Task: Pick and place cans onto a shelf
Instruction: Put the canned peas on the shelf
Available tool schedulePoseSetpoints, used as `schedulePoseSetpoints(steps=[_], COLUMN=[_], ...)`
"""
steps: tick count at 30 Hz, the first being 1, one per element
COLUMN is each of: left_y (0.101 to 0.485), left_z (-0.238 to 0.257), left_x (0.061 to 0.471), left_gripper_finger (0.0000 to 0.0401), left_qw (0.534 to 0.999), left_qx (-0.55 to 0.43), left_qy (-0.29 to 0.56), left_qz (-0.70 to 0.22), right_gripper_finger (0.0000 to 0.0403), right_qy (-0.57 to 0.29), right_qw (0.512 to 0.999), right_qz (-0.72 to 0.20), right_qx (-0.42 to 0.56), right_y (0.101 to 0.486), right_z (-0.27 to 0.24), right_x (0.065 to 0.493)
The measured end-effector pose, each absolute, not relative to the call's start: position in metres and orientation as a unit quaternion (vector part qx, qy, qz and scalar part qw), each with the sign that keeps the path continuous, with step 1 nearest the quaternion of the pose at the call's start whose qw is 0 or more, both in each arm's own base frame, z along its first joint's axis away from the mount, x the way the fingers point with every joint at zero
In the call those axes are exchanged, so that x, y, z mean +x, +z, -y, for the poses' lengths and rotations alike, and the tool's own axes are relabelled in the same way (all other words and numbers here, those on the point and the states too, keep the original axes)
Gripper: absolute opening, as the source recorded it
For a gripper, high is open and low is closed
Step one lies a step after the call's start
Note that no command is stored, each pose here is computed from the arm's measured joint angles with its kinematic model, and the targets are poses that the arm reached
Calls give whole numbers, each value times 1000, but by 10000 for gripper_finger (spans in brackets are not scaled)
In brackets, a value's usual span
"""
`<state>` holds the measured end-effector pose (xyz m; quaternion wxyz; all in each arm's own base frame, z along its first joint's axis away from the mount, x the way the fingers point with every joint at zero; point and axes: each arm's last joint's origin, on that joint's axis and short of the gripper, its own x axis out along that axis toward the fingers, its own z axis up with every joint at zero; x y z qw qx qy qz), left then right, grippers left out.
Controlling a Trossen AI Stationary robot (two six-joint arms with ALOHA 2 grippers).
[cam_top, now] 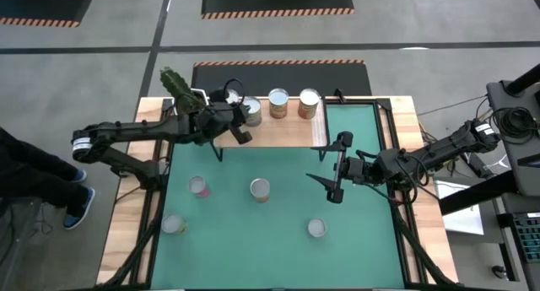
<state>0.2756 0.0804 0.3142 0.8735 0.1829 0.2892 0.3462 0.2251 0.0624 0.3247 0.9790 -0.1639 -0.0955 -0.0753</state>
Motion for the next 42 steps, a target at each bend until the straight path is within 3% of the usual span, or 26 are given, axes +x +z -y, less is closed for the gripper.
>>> schedulePoseSetpoints(steps=[7, 14, 20, 28, 38, 42], left_y=[329, 352, 339, 298, 306, 306], left_z=[-57, 14, 58, 65, 46, 39], left_x=[269, 249, 231, 211, 167, 151], left_gripper_finger=[0, 0, 0, 0, 0, 0], left_qw=[898, 949, 957, 936, 946, 951], left_qx=[164, 151, 171, 224, 211, 191], left_qy=[326, 215, 161, 185, 226, 232], left_qz=[-245, -173, -173, -197, -98, -67], right_gripper_finger=[314, 302, 275, 172, 23, 10], right_qy=[-82, -111, -108, -128, -182, -203], right_qw=[980, 983, 987, 989, 972, 963], right_qz=[85, 66, 64, -26, -115, -147], right_qx=[-160, -133, -99, -70, -96, -104], right_y=[323, 320, 319, 323, 333, 338], right_z=[-62, -60, -60, -57, -35, -20], right_x=[225, 226, 227, 263, 341, 368])
